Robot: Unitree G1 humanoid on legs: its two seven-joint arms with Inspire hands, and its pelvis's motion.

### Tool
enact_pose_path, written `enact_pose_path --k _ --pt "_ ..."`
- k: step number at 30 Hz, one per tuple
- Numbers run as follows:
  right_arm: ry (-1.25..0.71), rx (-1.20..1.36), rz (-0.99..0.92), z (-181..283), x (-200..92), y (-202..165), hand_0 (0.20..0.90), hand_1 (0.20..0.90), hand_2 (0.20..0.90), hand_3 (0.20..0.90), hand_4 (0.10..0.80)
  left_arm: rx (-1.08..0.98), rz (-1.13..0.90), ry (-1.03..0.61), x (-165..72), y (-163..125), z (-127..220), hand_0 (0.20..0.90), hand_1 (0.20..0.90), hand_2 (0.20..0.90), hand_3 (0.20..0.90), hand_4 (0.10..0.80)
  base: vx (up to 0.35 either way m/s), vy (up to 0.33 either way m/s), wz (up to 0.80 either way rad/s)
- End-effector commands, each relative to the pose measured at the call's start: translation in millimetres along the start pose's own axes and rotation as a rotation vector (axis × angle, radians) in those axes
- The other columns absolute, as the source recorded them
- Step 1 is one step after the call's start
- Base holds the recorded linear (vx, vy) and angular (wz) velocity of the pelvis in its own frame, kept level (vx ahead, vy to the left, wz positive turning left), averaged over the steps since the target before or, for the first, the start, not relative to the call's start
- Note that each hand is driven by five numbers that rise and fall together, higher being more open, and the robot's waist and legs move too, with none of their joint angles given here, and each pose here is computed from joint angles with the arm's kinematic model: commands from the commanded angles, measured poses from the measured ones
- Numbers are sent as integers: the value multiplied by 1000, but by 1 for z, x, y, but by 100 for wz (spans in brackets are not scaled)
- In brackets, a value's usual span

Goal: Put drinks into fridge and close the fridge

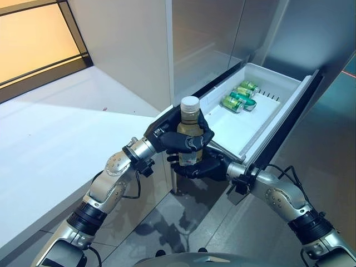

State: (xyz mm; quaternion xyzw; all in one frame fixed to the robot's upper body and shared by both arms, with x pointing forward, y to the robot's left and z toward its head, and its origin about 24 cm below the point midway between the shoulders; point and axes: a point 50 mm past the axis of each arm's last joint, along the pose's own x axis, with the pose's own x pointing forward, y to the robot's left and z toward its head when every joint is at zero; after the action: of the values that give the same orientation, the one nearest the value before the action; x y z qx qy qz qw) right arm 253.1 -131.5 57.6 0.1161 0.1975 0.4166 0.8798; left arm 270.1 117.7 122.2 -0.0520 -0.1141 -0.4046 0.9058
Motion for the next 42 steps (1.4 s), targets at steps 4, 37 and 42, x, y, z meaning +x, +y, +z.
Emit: enact_pose_path --k 4,37,42 --pt "-391 -155 346 96 22 61 300 300 300 200 100 16 -170 -27 30 -15 4 300 300 300 200 100 0 0 0" --pt "-721 -120 -251 168 -21 -9 300 300 300 200 100 110 110 -676 8 -3 82 900 900 900 900 800 0 -3 1" --pt "-746 -246 -408 178 -31 -20 300 300 300 200 100 69 195 -736 5 3 94 900 900 900 900 800 4 -5 8"
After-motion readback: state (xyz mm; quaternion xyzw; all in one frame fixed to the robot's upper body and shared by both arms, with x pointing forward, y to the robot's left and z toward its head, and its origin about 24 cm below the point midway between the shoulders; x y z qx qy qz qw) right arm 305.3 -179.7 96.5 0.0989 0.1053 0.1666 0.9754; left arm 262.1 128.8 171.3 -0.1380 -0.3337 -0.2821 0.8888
